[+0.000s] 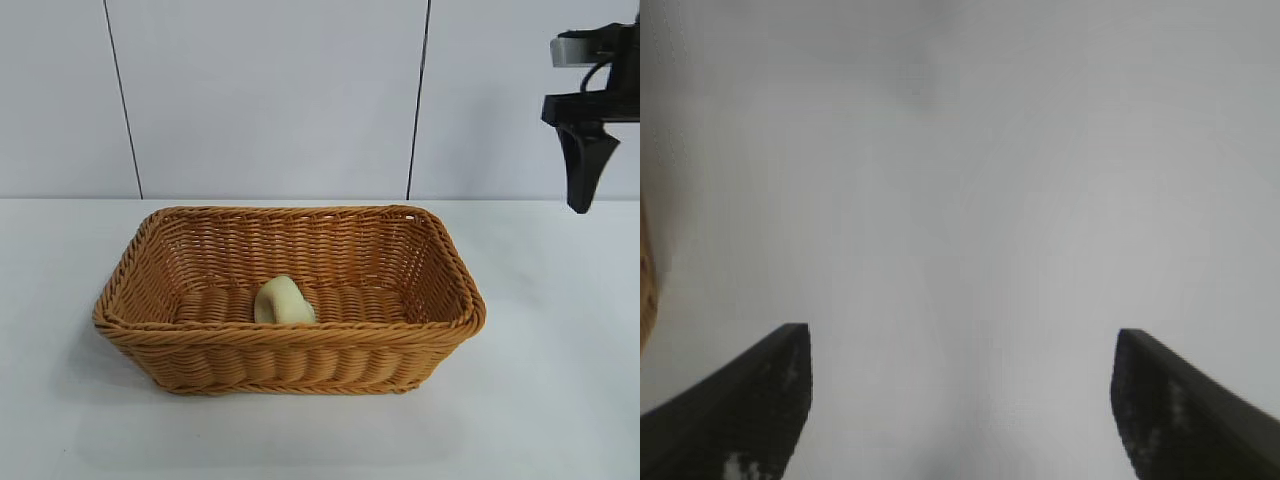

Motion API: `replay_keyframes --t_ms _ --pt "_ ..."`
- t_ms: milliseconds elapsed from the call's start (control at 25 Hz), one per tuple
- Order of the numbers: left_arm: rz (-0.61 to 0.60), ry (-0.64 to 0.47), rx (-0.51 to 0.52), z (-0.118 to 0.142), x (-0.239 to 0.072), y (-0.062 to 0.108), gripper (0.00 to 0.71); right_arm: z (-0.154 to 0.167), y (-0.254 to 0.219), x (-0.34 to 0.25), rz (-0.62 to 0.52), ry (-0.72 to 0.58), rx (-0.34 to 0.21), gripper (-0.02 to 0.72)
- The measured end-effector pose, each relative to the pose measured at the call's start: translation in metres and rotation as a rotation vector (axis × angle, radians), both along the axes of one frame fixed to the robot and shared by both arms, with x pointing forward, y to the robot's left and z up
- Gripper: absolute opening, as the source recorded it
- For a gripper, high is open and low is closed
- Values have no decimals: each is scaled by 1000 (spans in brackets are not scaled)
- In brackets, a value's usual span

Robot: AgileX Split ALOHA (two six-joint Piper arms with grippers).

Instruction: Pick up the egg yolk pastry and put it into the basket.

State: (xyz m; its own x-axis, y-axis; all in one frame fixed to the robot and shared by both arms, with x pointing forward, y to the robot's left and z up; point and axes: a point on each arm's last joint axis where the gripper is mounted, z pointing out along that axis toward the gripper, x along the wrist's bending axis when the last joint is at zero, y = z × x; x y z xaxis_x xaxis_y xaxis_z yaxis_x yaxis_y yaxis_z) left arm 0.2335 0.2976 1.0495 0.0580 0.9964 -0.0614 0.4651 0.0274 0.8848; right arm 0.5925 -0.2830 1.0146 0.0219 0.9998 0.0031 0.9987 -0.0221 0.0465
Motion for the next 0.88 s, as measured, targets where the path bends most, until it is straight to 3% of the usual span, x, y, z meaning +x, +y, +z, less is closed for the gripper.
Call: replay_keyframes --t_ms 480,640,880 --pt "0 0 0 0 0 0 631 9 -6 -148 4 34 5 568" --pt "0 0 0 0 0 0 631 8 -8 -189 4 -72 10 568" --pt "0 0 0 0 0 0 631 12 -10 -237 20 -364 18 568"
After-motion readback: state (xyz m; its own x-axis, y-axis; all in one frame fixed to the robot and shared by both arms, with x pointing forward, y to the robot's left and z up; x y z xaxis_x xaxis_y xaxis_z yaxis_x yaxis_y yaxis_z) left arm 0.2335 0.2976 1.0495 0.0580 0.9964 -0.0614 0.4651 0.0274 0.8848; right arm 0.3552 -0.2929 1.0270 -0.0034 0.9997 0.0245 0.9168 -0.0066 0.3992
